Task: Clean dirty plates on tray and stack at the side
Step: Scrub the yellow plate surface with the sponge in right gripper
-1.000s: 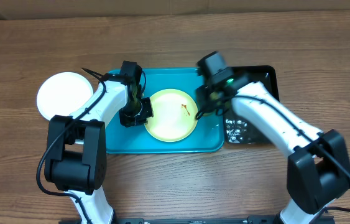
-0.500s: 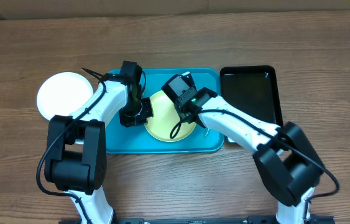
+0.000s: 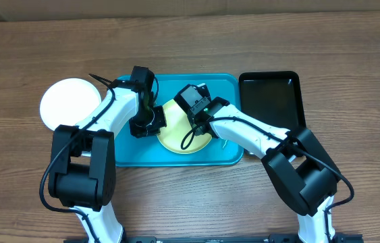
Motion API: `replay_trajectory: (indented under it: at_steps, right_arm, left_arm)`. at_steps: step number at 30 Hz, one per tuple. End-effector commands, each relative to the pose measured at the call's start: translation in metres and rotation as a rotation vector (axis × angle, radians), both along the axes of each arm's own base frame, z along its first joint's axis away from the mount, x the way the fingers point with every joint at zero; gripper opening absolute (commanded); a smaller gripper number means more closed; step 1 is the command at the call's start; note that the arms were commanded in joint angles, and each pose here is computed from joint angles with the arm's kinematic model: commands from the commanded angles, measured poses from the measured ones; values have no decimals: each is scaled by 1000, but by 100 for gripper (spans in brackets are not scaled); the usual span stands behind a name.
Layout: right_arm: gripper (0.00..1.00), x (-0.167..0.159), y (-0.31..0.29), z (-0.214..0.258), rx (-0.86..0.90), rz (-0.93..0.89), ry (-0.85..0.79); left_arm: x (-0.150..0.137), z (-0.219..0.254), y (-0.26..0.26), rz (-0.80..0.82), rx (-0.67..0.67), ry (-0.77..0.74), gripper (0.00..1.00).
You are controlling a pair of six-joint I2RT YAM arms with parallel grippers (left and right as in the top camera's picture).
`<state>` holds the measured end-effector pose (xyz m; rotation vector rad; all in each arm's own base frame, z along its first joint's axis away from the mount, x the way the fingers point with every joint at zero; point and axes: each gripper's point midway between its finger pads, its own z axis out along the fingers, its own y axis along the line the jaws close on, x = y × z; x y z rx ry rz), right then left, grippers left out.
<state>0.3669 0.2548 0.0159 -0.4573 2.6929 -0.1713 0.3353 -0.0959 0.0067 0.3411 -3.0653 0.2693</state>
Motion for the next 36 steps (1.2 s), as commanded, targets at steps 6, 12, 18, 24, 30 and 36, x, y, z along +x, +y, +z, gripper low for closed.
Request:
replay_trajectory:
  at_steps: [6, 12, 18, 24, 30, 36]
  right_arm:
    - [4, -19, 26, -22, 150, -12, 143]
    - [4, -32, 45, -23, 256, -2, 225]
    - [4, -36, 60, -15, 356, 21, 283]
    - [4, -9, 64, 43, 505, 64, 269]
    - [4, 17, 29, 134, 666, 73, 214]
    - [4, 27, -58, 172, 670, -75, 167]
  left_arm:
    - [-3, -4, 0, -10, 25, 9, 4]
    - [-3, -4, 0, -10, 24, 7, 4]
    - [-2, -4, 0, -10, 24, 2, 4]
    - [-1, -4, 0, -10, 24, -1, 5]
    - [0, -5, 0, -10, 26, -4, 6]
    - [0, -5, 0, -10, 26, -5, 6]
